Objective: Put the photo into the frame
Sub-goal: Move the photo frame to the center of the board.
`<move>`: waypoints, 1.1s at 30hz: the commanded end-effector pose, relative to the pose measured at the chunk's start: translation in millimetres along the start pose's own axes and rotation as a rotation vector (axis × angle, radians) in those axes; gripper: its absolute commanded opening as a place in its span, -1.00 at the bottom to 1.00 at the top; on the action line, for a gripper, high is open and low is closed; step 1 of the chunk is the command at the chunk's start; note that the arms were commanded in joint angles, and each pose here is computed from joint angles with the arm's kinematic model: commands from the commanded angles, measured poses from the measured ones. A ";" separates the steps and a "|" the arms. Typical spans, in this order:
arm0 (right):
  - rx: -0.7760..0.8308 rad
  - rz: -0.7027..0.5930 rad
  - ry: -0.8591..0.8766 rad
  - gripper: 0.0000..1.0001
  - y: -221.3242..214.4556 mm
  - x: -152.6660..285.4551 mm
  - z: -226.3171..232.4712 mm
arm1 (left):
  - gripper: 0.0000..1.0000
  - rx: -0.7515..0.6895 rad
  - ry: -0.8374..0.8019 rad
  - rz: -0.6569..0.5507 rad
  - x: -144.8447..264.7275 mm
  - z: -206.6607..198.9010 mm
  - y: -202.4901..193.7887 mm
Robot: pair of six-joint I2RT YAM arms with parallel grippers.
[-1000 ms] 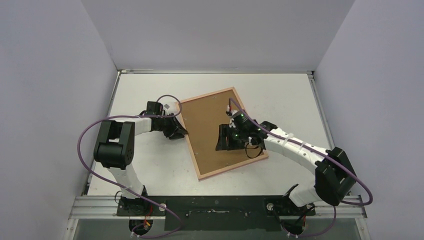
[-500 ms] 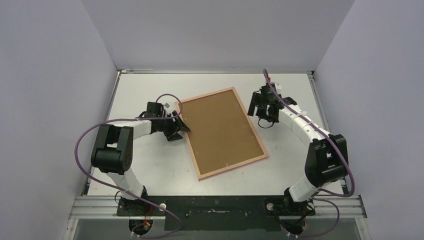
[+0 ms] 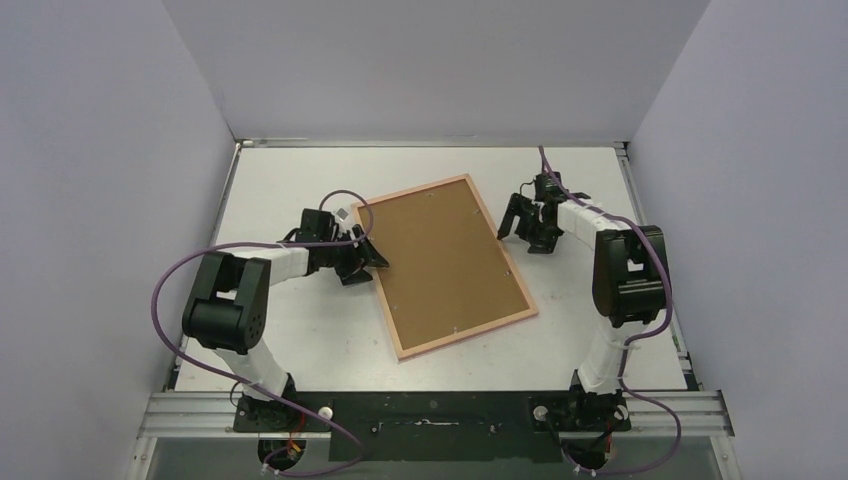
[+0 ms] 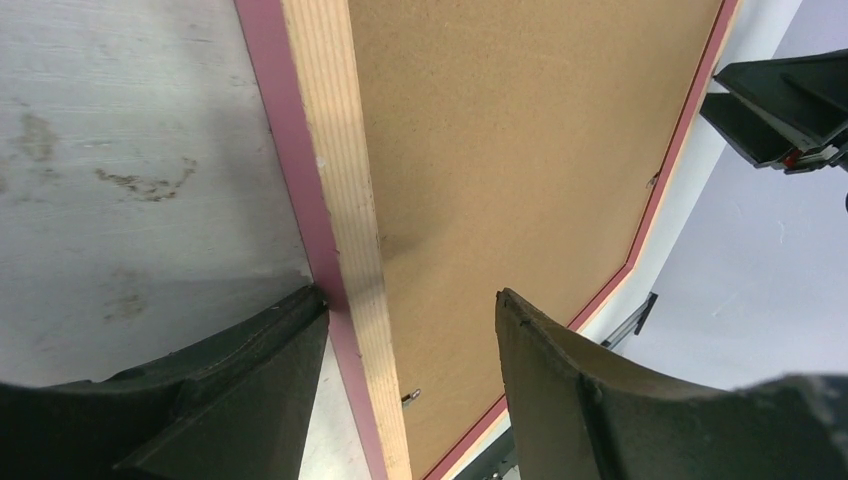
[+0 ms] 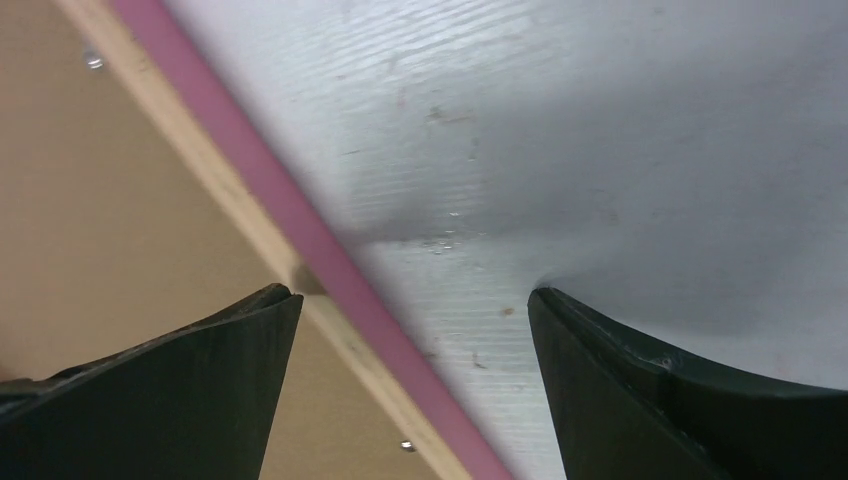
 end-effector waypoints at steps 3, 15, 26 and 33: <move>-0.025 0.118 0.176 0.76 -22.0 -2.3 10.7 | 0.22 -0.006 0.045 0.073 -14.9 6.0 -27.2; 0.111 0.195 0.242 0.74 -75.3 37.4 24.2 | 0.21 -0.062 0.045 0.121 -11.4 -6.9 -50.6; 0.122 0.141 0.244 0.72 -116.4 87.3 19.4 | 0.21 -0.080 0.092 0.134 32.1 -5.1 -83.6; 0.138 -0.055 0.080 0.73 -88.4 104.5 11.7 | 0.30 -0.149 0.172 0.062 58.6 -11.4 -76.3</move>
Point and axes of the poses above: each gripper's point midway between its finger pads, its own x axis back along the fingers, its own z axis along the line the jaws close on, y = z × x, the point moved 7 cm from there along x, back along the fingers, and after that the axes turned 6 degrees about -x, right-handed, at the moved point
